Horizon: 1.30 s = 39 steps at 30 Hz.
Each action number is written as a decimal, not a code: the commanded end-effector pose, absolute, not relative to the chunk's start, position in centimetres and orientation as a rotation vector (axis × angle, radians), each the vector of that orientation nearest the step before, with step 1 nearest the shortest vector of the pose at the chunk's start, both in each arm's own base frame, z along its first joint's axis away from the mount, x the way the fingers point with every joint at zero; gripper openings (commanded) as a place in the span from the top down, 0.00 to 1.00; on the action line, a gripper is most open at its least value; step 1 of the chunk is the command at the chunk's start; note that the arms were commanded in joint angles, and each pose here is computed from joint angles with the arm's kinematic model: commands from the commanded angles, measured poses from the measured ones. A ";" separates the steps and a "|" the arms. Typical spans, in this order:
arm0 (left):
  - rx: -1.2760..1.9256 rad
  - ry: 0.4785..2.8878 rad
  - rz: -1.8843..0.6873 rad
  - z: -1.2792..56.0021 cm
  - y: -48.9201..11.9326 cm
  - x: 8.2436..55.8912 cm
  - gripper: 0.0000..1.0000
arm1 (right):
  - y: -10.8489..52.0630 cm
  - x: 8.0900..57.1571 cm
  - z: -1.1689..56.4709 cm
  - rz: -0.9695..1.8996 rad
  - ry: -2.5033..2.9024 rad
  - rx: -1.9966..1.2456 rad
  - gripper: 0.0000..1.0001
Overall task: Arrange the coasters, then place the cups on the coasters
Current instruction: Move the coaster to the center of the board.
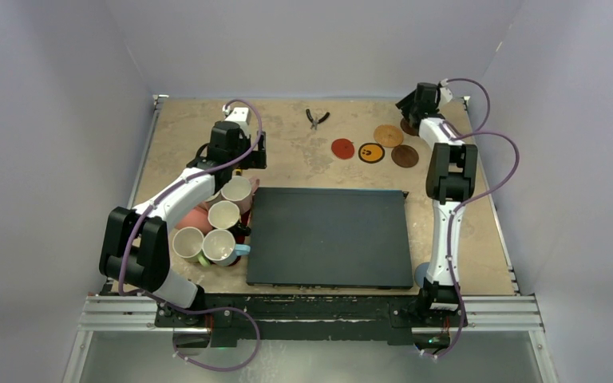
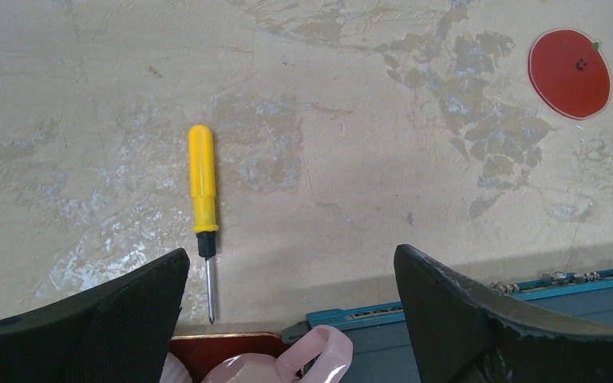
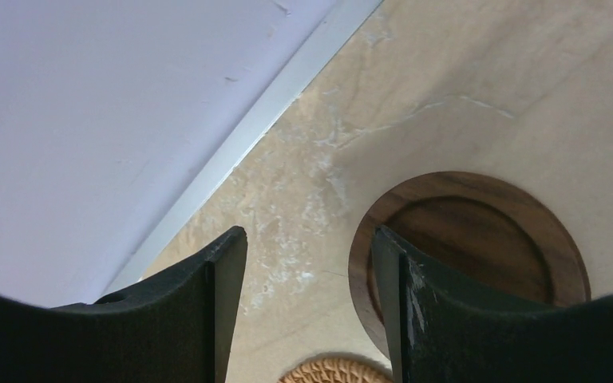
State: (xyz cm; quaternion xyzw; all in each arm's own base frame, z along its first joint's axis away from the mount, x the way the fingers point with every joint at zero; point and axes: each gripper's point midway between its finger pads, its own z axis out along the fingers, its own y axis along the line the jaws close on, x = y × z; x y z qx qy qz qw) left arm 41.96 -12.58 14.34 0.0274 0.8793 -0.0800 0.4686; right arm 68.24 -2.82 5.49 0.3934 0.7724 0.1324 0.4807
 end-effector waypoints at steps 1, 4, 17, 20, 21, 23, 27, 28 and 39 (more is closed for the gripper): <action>0.073 2.110 -0.195 15.8 -12.9 42.9 0.06 | 0.6 66.3 0.1 0.353 2.064 0.988 0.37; 0.073 2.109 -0.197 15.8 -12.9 42.9 0.06 | 1.7 66.6 0.0 0.388 2.073 0.957 0.37; 0.072 2.106 -0.201 16.0 -12.9 42.9 0.06 | 6.6 68.4 0.3 0.546 2.090 0.780 0.37; 0.072 2.105 -0.202 16.0 -12.9 42.9 0.06 | 7.7 68.5 0.4 0.576 2.099 0.739 0.37; 0.073 2.106 -0.202 16.0 -12.9 42.9 0.06 | 7.9 68.5 0.3 0.580 2.103 0.729 0.37; 0.073 2.105 -0.204 16.1 -13.0 42.9 0.06 | 8.5 68.4 0.3 0.587 2.110 0.711 0.37; 0.073 2.106 -0.208 16.0 -13.0 42.9 0.06 | 9.7 68.2 0.1 0.610 2.129 0.662 0.37; 0.073 2.105 -0.210 16.1 -13.1 42.9 0.05 | 10.0 68.2 0.1 0.615 2.132 0.648 0.37; 0.073 2.103 -0.226 16.2 -13.3 42.8 0.06 | 13.8 66.6 0.3 0.668 2.205 0.505 0.37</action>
